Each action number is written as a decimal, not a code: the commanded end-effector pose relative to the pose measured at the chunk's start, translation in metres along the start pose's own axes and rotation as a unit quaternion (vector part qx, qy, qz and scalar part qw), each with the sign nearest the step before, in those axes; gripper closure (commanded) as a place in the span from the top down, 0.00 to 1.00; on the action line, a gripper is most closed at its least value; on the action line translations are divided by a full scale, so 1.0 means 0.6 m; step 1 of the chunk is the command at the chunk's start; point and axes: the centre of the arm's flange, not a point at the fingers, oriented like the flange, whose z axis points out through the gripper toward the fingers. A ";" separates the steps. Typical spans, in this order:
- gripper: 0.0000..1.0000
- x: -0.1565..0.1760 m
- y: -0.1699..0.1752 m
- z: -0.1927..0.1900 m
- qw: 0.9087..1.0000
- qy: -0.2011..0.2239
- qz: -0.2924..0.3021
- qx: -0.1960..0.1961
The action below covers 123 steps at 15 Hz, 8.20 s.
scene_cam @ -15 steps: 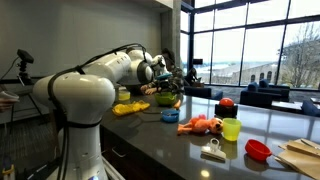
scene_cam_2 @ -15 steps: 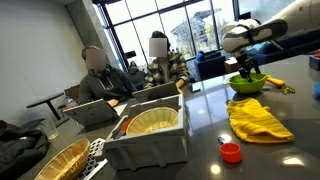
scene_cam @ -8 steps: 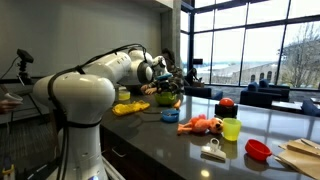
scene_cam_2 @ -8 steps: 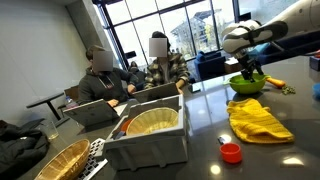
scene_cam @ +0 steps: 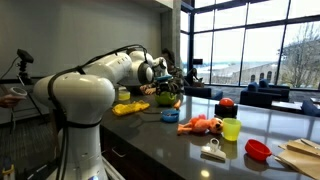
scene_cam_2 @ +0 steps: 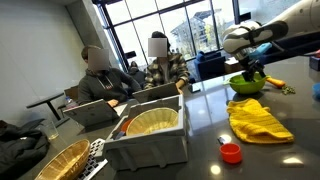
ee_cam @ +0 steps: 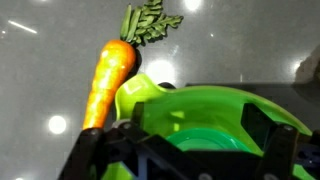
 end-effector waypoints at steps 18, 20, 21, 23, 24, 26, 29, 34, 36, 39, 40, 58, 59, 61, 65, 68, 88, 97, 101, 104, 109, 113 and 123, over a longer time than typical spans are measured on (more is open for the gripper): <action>1.00 -0.002 -0.069 -0.022 0.966 0.051 0.224 0.123; 1.00 0.004 -0.065 -0.039 0.963 0.067 0.238 0.110; 1.00 0.008 -0.063 -0.044 0.962 0.072 0.242 0.101; 1.00 0.009 -0.056 -0.048 0.964 0.079 0.238 0.087; 1.00 0.010 -0.052 -0.047 0.965 0.079 0.238 0.081; 1.00 0.012 -0.048 -0.047 0.966 0.079 0.235 0.073; 1.00 0.016 -0.042 -0.041 0.967 0.076 0.232 0.069; 1.00 0.028 -0.044 -0.024 0.970 0.071 0.220 0.077; 1.00 0.031 -0.045 -0.017 0.971 0.068 0.215 0.080; 1.00 0.037 -0.044 -0.004 0.973 0.062 0.207 0.082; 1.00 0.038 -0.043 0.000 0.973 0.060 0.206 0.083; 0.02 0.033 -0.023 0.004 0.976 0.062 0.192 0.084; 0.02 0.030 -0.021 -0.002 0.976 0.069 0.191 0.085; 0.02 0.021 -0.017 -0.017 0.975 0.078 0.191 0.080; 0.01 0.010 -0.014 -0.047 0.974 0.098 0.190 0.073; 0.01 0.007 -0.014 -0.061 0.974 0.106 0.186 0.071; 0.01 -0.031 -0.047 -0.234 0.979 0.145 0.141 -0.031; 0.01 -0.085 -0.265 -0.297 0.975 0.178 0.077 -0.105; 0.01 -0.096 -0.353 -0.289 0.974 0.180 0.053 -0.125; 0.01 -0.091 -0.381 -0.294 0.973 0.178 0.048 -0.137; 0.01 -0.088 -0.389 -0.303 0.973 0.165 0.048 -0.153; 0.01 -0.093 -0.375 -0.300 0.972 0.144 0.066 -0.174; 0.01 -0.121 -0.373 -0.283 0.971 0.069 0.140 -0.179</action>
